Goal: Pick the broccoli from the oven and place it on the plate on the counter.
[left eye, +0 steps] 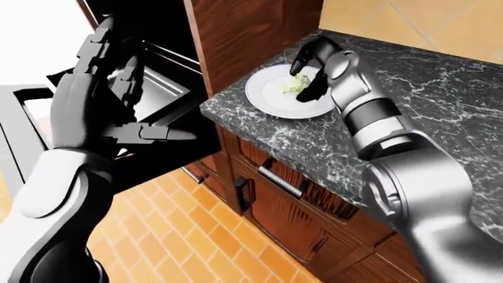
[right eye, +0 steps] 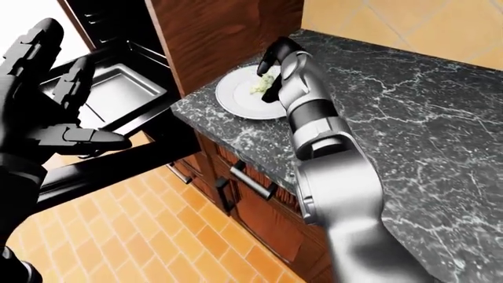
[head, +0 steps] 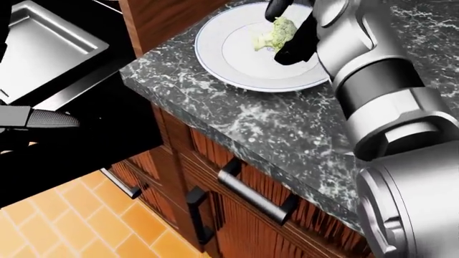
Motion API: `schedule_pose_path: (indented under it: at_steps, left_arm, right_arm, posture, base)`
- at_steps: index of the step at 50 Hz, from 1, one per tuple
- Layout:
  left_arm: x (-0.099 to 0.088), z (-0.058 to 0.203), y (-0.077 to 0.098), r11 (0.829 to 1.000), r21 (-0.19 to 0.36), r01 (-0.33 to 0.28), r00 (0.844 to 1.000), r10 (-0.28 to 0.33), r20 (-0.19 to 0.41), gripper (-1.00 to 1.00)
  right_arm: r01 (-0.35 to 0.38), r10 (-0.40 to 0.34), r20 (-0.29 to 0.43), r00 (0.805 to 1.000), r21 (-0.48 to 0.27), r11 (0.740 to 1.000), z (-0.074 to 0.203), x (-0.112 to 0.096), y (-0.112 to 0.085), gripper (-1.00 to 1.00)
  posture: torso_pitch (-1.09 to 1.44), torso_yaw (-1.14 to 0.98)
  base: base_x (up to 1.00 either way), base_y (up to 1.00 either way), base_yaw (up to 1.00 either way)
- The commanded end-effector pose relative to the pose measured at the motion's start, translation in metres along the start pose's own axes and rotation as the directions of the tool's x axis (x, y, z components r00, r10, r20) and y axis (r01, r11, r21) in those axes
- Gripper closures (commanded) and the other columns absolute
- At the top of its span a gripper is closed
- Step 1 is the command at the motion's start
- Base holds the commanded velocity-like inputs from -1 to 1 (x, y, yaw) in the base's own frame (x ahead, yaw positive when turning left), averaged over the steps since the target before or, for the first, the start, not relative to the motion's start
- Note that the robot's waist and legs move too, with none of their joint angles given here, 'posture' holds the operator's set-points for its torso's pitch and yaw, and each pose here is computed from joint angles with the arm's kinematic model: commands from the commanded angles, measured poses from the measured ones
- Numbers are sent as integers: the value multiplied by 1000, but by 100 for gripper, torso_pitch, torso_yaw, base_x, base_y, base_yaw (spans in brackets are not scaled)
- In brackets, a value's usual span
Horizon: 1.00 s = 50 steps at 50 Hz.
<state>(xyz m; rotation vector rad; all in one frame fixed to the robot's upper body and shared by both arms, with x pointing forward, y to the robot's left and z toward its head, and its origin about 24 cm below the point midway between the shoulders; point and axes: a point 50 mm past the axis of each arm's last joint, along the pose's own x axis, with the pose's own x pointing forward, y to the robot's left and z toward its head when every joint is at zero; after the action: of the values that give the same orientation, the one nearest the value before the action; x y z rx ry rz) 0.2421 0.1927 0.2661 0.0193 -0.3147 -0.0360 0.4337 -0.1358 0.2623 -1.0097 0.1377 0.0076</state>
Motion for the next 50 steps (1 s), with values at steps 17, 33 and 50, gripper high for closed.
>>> schedule_pose_path:
  at_steps: [17, 33, 50]
  left_arm:
    - [-1, 12, 8, 1000, 9, -24, 997, 23, 77, -100]
    - [-3, 10, 13, 999, 9, -30, 997, 30, 74, -100]
    - [-3, 10, 14, 1000, 7, -30, 997, 30, 76, -100]
  right_arm:
    - [102, -101, 72, 992, -10, 995, 24, -6, -23, 100]
    - [106, -105, 82, 991, -4, 994, 26, -5, -17, 56]
    - [91, -90, 73, 993, -12, 996, 20, -3, -9, 29]
  posture:
    - [12, 0]
    - [12, 0]
    - [12, 0]
  base:
    - [0, 0, 0]
    - [0, 0, 0]
    - [0, 0, 0]
